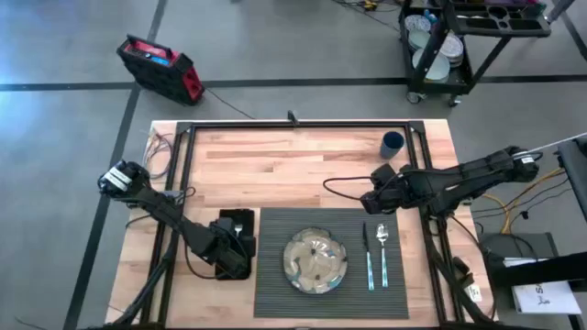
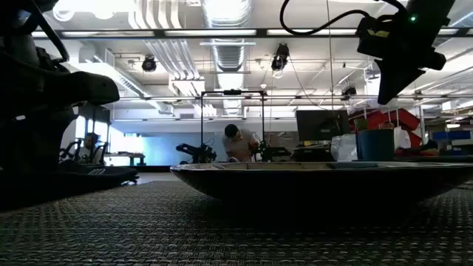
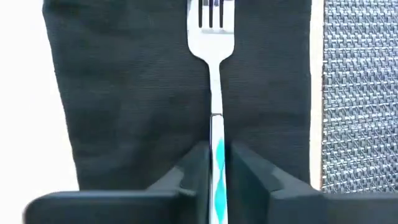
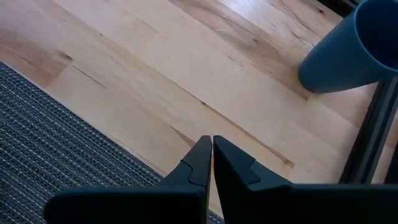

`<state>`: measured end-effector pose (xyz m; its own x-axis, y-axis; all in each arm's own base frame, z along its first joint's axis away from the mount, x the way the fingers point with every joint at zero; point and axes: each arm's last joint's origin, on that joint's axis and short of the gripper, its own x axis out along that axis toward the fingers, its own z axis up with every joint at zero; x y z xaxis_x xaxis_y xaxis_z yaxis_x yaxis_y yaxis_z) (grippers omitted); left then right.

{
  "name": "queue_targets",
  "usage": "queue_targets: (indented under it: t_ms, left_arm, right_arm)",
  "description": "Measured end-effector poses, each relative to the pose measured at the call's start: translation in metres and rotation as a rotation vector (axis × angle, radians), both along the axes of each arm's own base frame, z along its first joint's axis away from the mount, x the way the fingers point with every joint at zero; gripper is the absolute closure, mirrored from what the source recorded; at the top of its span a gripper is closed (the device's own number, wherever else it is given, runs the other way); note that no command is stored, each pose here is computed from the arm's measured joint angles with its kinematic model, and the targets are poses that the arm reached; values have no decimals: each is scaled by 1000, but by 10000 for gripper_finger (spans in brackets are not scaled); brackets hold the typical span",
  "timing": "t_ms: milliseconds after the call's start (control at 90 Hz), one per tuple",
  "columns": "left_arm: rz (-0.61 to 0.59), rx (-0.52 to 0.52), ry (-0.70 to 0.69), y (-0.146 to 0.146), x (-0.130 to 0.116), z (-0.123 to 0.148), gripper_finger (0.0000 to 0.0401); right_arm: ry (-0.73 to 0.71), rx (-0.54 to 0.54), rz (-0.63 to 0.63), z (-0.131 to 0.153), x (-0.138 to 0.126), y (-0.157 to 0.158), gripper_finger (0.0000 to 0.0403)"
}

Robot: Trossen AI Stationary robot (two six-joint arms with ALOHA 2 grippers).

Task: Set table place
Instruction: Adjust the blue fork on the folded black napkin, then adjust the folded black napkin on the table

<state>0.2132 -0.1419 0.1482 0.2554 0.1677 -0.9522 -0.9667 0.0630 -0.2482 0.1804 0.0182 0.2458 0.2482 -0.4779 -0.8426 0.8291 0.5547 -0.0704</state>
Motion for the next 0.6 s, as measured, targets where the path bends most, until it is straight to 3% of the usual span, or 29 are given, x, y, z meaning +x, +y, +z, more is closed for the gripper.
queue_targets:
  t_ms: [244,600]
  left_arm:
    - [-32,-35,22,-1,-1,2,263]
    - [-65,-38,-36,5,-8,24,226]
  right_arm:
    - [3,25,5,0,0,1,403]
    - [-58,91,57,23,4,3,403]
